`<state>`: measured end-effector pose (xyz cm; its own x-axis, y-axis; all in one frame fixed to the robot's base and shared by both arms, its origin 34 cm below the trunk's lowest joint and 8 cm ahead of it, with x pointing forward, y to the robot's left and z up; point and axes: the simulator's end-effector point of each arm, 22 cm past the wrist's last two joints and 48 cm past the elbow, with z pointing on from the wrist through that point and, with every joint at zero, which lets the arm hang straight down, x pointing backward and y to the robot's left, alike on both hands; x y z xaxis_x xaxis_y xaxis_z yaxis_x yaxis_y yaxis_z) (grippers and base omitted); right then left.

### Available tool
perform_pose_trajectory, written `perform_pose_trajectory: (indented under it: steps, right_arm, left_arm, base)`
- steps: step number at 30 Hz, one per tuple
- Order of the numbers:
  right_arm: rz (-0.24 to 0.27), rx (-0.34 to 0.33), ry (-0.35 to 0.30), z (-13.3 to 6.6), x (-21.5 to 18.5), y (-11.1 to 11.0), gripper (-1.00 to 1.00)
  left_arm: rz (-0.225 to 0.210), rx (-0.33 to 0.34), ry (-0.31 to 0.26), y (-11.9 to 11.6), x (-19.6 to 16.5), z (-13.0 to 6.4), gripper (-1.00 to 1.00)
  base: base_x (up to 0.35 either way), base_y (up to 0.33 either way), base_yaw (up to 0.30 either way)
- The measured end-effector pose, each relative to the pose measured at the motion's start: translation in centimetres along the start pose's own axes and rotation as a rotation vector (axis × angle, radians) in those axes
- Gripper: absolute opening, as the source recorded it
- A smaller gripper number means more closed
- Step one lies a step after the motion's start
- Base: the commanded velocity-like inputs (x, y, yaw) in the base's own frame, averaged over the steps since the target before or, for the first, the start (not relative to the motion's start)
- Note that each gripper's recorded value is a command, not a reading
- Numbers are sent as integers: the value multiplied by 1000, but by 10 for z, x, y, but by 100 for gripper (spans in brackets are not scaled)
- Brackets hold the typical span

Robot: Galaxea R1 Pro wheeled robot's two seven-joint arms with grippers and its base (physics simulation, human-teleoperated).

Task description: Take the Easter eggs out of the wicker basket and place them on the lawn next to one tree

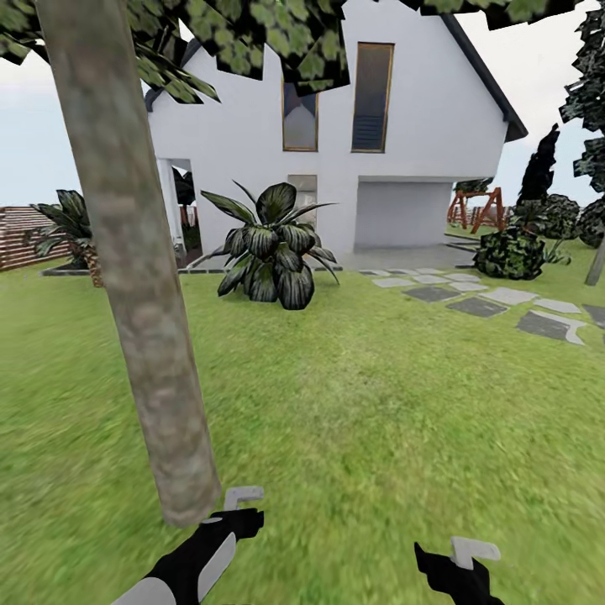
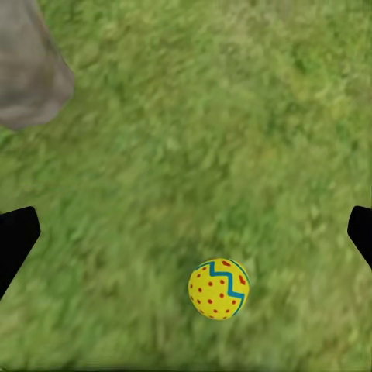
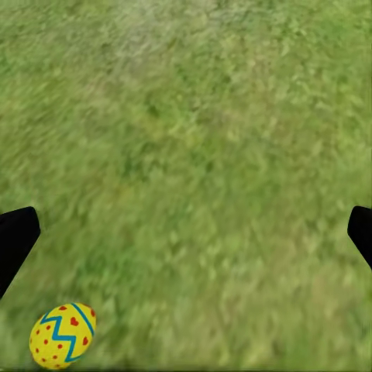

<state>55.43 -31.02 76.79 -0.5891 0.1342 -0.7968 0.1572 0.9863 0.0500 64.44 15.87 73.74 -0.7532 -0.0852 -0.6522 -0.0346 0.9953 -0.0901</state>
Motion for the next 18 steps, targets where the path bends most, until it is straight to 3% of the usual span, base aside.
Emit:
perform_pose_trajectory:
  steps: [18]
  right_arm:
    - [-2,-2,16,-15,-8,1,100]
  left_arm:
    - [0,-1,3,-2,-11,-19,100]
  base:
    - [0,0,276]
